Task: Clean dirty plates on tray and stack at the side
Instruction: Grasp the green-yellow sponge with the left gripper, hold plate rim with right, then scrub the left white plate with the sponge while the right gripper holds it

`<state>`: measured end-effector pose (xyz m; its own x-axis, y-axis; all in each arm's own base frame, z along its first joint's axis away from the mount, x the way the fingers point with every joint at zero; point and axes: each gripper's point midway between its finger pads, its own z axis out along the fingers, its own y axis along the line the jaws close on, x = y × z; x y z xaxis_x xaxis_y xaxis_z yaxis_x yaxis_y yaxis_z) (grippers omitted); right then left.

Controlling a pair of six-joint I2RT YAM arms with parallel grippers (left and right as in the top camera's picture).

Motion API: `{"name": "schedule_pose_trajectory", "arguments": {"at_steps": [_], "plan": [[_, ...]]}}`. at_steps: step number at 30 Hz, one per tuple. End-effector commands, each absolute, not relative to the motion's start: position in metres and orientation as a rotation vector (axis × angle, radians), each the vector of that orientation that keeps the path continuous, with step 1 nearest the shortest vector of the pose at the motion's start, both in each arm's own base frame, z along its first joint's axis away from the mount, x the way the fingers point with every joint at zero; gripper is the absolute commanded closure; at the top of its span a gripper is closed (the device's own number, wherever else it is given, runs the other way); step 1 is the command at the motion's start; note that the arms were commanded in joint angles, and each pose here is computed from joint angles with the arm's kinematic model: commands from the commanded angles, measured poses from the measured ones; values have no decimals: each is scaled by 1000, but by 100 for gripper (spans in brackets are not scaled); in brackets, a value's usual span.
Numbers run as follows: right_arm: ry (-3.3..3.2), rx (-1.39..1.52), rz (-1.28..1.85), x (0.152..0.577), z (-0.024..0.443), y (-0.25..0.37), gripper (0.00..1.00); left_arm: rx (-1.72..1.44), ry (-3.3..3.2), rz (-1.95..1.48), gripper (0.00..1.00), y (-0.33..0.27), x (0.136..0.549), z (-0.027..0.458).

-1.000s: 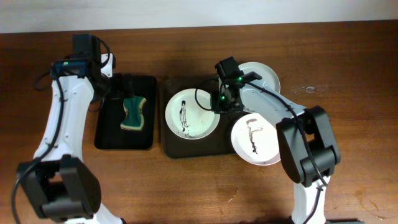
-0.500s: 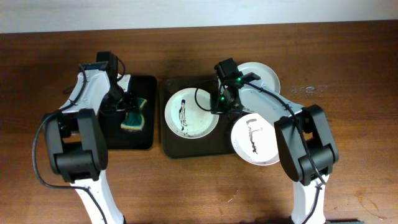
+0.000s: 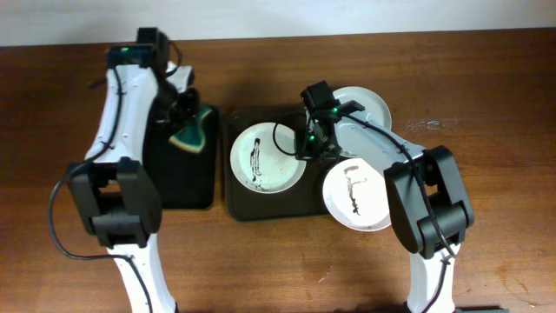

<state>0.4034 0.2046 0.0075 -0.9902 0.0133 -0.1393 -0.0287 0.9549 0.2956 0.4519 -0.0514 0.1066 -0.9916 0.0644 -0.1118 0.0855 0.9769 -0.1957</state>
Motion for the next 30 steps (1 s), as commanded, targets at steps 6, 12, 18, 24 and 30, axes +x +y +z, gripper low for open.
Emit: {"name": "schedule_pose_trajectory", "arguments": {"at_steps": [6,12,18,24,30], "plan": [[2998,36,488,402,1,196,96,198,3163,-319,100,-168,426,41],[2997,37,488,403,1,195,96,107,3346,-64,100,-176,384,-39],[2992,36,491,404,1,196,96,759,3234,-1033,100,-262,333,-8],[2998,37,488,403,1,195,96,268,3190,-652,100,-226,409,-31],[3016,39,481,397,-4,194,96,18,2971,-273,100,-176,493,-14]]}}
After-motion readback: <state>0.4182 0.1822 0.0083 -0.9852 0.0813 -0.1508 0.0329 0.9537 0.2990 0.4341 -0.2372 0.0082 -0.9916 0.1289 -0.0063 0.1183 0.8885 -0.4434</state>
